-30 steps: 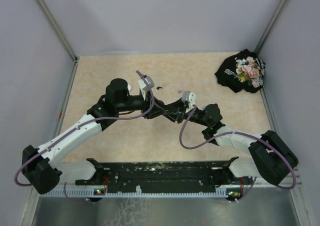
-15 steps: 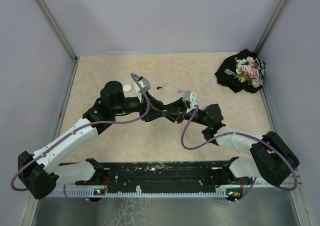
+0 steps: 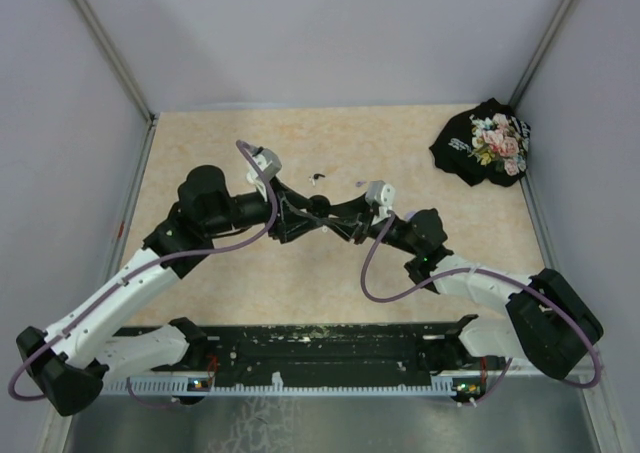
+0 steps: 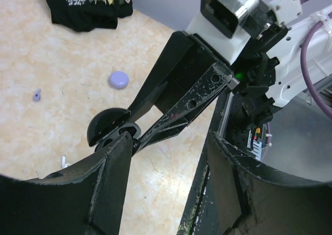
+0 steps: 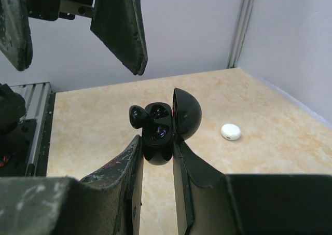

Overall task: Insert the wireless bluetooth earbuds into the charging case
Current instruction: Place the earbud in the charging case.

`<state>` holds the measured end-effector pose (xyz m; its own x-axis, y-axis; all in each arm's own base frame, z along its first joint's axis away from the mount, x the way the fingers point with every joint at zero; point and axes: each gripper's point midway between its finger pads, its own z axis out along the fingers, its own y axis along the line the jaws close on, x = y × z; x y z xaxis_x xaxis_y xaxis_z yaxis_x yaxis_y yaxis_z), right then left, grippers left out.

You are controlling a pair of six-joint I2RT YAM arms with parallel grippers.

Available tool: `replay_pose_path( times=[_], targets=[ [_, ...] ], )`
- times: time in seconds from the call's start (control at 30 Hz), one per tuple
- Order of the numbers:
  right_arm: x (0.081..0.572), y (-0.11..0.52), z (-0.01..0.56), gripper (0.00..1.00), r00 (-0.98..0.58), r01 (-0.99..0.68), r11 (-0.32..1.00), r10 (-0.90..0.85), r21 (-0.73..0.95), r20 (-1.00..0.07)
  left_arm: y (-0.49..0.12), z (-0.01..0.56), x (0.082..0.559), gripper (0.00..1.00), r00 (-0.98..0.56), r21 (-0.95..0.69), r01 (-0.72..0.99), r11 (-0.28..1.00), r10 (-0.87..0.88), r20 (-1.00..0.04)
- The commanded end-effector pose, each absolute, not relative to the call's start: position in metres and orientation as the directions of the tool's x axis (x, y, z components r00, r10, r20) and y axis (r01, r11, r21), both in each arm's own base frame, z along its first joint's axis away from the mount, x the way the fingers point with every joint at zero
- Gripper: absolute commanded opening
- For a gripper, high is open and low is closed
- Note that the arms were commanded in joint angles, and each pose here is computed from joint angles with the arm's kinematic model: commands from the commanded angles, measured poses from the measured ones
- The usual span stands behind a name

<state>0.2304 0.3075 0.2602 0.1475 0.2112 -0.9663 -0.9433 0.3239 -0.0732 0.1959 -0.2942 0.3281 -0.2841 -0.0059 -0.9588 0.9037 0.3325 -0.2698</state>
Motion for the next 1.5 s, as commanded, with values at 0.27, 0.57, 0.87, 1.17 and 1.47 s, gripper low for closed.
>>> replay_pose_path(
  times=[0.27, 0.57, 0.87, 1.17, 1.47],
  targets=[
    [0.231, 0.306, 0.293, 0.00, 0.224, -0.928, 0.352, 0.265, -0.122, -0.938, -0.293, 0.309, 0.207, 0.67, -0.393, -0.351, 0.840, 0.413, 0.018, -0.920],
    [0.231, 0.305, 0.292, 0.00, 0.221, -0.927, 0.355, 0.267, -0.117, -0.938, -0.296, 0.307, 0.204, 0.66, -0.427, -0.379, 0.836, 0.397, 0.037, -0.904],
    [0.232, 0.305, 0.290, 0.00, 0.217, -0.926, 0.361, 0.265, -0.112, -0.940, -0.297, 0.311, 0.193, 0.63, -0.442, -0.398, 0.845, 0.356, 0.047, -0.896],
    [0.231, 0.305, 0.291, 0.00, 0.218, -0.927, 0.357, 0.263, -0.115, -0.940, -0.304, 0.315, 0.194, 0.63, -0.442, -0.406, 0.854, 0.326, 0.040, -0.896],
    [0.230, 0.304, 0.292, 0.00, 0.217, -0.928, 0.356, 0.263, -0.114, -0.940, -0.311, 0.318, 0.195, 0.63, -0.446, -0.416, 0.860, 0.297, 0.041, -0.894]
  ],
)
